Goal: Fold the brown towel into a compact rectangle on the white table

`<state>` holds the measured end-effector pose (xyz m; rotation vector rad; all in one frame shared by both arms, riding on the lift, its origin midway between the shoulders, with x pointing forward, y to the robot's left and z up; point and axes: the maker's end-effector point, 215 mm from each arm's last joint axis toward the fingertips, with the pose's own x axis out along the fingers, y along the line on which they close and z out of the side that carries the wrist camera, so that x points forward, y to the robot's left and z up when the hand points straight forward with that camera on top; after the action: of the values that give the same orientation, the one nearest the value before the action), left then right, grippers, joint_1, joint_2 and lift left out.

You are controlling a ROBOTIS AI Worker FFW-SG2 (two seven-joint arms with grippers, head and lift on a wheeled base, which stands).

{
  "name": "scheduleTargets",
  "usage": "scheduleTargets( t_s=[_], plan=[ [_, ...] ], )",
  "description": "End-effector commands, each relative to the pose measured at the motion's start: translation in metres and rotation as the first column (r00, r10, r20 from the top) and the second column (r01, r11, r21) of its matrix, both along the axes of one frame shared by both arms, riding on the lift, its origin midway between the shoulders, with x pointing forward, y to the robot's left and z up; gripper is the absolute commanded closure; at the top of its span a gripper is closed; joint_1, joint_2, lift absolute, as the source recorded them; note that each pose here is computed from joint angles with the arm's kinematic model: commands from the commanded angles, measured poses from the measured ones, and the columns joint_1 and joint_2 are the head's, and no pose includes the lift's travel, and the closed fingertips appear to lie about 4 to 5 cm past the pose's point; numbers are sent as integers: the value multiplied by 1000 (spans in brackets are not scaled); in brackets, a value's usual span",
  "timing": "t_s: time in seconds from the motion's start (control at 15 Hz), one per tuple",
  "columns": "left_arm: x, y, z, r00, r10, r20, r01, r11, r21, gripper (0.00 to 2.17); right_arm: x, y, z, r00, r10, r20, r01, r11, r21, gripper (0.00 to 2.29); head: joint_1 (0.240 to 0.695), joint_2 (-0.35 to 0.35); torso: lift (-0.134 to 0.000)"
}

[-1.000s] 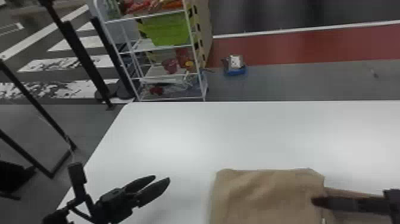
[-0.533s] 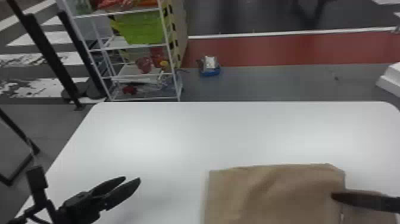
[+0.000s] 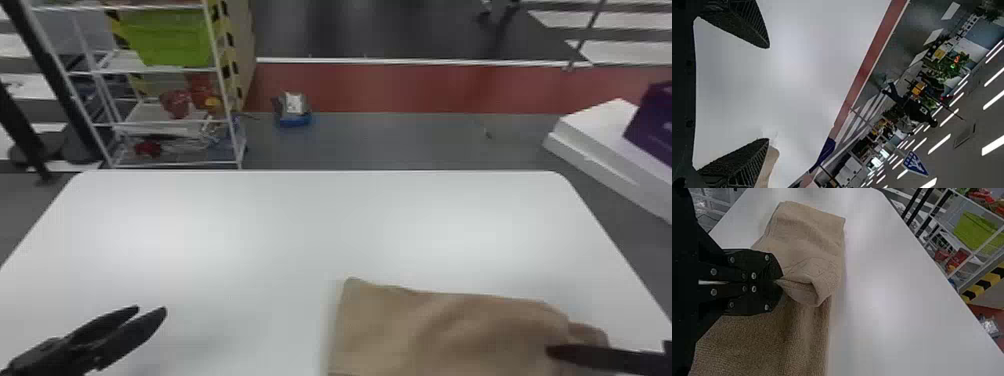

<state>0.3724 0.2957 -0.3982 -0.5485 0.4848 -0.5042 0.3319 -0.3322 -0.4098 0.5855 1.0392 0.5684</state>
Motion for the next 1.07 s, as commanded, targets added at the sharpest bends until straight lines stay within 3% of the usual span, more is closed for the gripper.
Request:
scheduleTargets(
  t_s=[0.0,0.13,0.33,0.47,0.6,0.73,1.0],
  plan=[
    [0,-2,0,1000,-4,-1,4,1000,1,29,-8,-2,-24,998,-5,-65,4,1000,-18,1234,695,-55,-124],
    [0,-2,-1,1000,-5,-2,5,1000,2,29,-7,6,-23,998,16,-64,-16,1000,-9,1234,695,-67,-124],
    [0,-1,-1,1000,-4,-2,4,1000,4,29,9,7,41,994,41,106,-41,999,-4,1237,695,-50,-124],
    [1,0,0,1000,-3,0,3,1000,4,29,-7,-10,74,984,24,177,-21,1000,-15,1237,695,-48,-124],
    [3,-1,0,1000,-5,1,5,1000,3,29,-27,-40,70,989,-27,148,35,998,-56,1234,695,-68,-124],
    [5,-5,0,1000,-11,2,11,1000,-2,29,-43,-62,47,993,-86,79,91,994,-62,1237,695,-105,-124],
    [5,-18,-5,999,-34,-7,34,999,-12,29,-40,-62,-2,992,-116,-40,114,992,-51,1234,695,-191,-124]
  ],
)
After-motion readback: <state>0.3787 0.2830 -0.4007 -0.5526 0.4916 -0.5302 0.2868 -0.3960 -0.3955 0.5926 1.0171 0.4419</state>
